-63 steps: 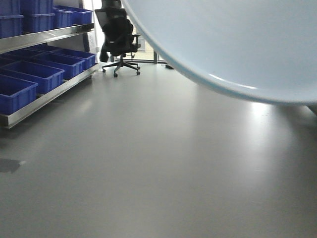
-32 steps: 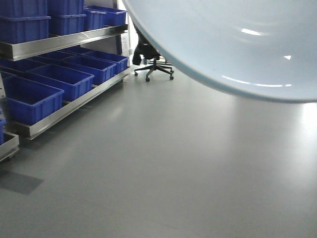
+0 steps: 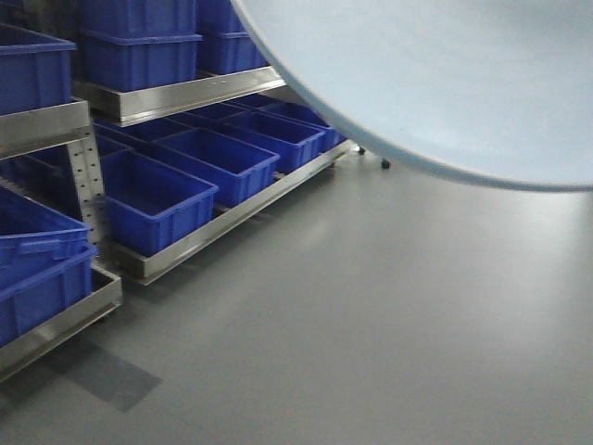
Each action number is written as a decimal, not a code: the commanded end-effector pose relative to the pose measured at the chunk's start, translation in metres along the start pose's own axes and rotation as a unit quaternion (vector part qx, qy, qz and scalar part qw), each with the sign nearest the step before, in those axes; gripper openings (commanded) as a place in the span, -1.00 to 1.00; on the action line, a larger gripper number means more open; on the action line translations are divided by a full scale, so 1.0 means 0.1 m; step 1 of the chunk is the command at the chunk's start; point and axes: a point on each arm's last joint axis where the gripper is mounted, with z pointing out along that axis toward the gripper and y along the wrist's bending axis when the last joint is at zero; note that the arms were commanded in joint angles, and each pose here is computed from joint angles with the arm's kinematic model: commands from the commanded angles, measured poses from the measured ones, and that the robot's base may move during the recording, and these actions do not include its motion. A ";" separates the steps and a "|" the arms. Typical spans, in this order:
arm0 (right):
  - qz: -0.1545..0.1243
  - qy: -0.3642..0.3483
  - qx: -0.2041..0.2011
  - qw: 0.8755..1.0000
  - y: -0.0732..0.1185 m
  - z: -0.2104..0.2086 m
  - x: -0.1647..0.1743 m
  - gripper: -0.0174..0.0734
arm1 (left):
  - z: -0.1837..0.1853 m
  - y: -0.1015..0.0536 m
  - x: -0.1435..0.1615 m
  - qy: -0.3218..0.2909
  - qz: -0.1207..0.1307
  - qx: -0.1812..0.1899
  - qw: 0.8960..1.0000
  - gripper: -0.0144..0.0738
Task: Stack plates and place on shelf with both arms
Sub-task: 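Drive the base up to the shelf rack of blue bins, plates held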
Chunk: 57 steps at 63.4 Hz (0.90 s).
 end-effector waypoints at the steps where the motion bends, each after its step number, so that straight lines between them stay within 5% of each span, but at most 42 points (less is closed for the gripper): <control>1: 0.003 -0.061 0.005 0.998 0.00 -0.06 -0.17 -0.49 | -0.03 -0.02 -0.15 -0.046 -0.003 0.010 0.999 -0.48; 57: 0.003 -0.061 0.005 0.998 0.00 -0.06 -0.17 -0.49 | -0.03 -0.02 -0.15 -0.046 -0.003 0.010 0.999 -0.48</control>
